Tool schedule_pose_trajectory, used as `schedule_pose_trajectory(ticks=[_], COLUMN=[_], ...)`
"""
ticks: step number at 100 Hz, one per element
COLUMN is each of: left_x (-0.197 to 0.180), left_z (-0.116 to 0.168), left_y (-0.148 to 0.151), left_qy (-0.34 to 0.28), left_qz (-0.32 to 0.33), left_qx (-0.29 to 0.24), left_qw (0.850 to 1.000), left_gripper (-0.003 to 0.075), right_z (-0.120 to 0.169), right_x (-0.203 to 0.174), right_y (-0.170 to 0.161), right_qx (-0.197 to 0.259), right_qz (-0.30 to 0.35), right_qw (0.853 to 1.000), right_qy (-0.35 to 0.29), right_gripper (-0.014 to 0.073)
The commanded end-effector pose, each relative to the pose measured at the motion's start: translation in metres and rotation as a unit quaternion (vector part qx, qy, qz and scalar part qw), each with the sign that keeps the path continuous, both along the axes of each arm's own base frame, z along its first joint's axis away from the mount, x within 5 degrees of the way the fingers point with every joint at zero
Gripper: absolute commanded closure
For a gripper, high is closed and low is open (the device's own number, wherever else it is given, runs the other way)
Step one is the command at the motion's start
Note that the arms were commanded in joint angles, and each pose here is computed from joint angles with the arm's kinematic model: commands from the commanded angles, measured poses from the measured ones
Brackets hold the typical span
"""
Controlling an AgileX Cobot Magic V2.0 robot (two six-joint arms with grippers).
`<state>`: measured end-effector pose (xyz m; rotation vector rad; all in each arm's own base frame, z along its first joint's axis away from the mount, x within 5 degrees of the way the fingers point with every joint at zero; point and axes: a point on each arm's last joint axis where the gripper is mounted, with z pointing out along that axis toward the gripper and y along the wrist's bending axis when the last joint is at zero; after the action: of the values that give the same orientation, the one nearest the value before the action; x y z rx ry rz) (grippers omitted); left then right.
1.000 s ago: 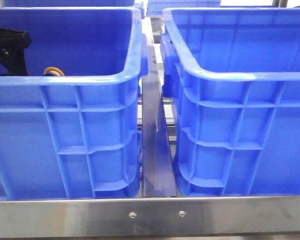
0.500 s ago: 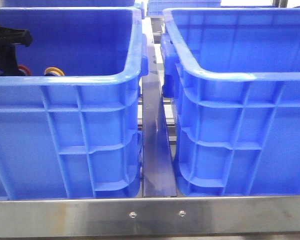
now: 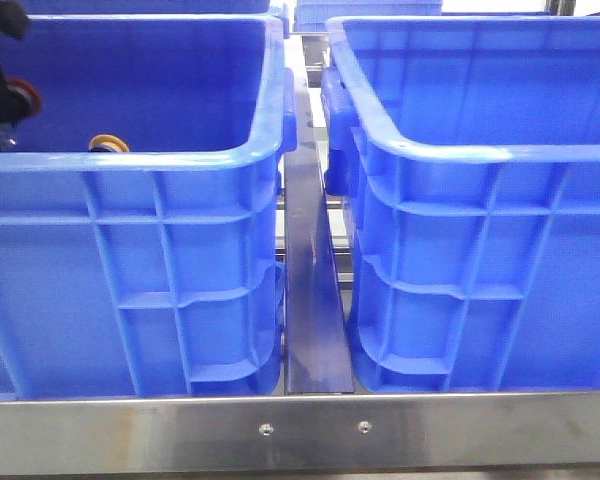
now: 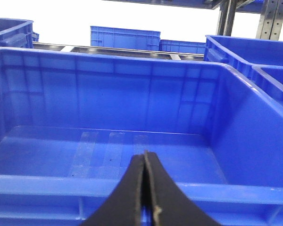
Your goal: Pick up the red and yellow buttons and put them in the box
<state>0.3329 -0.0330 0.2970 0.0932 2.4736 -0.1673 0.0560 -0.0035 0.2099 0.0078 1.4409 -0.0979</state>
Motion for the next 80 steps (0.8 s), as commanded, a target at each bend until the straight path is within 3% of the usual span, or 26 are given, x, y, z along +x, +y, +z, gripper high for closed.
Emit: schedule_pose_trajectory(ticks=[1,15,33,61,80], left_x=[-0.021,-0.049,-0.075,-0.109,-0.130], left_z=[0.034,0.051,0.073,0.077,0.080], left_y=[-0.004,-0.013,-0.040,-0.109,-0.140], left_qy=[-0.085,-0.125,-0.173,-0.171,-0.181], left_qz=[-0.021,-0.068,-0.147,-0.284,-0.342], left_qx=[-0.019,-0.053,-0.057,-0.086,-0.102], left_qw=[0.996,0.988,0.972,0.939,0.917], left_gripper=[0.0584,0.0583,0.0584,0.0584,0.0584], right_z=[0.006,0.006,0.006,0.006,0.006], right_x=[-0.003,-0.003,-0.003,-0.003,-0.003], right_y=[0.000,0.000,0.000,0.000,0.000], right_qx=[-0.009,-0.009,-0.009,-0.009,-0.009], right_qz=[-0.002,-0.002,-0.002,-0.002,-0.002], right_qw=[0.999,0.999,0.999,0.999,0.999], right_qy=[-0.045,-0.045,-0.045,-0.045,-0.045], right_gripper=[0.0661,0.0661,0.0661,0.0661,0.0661])
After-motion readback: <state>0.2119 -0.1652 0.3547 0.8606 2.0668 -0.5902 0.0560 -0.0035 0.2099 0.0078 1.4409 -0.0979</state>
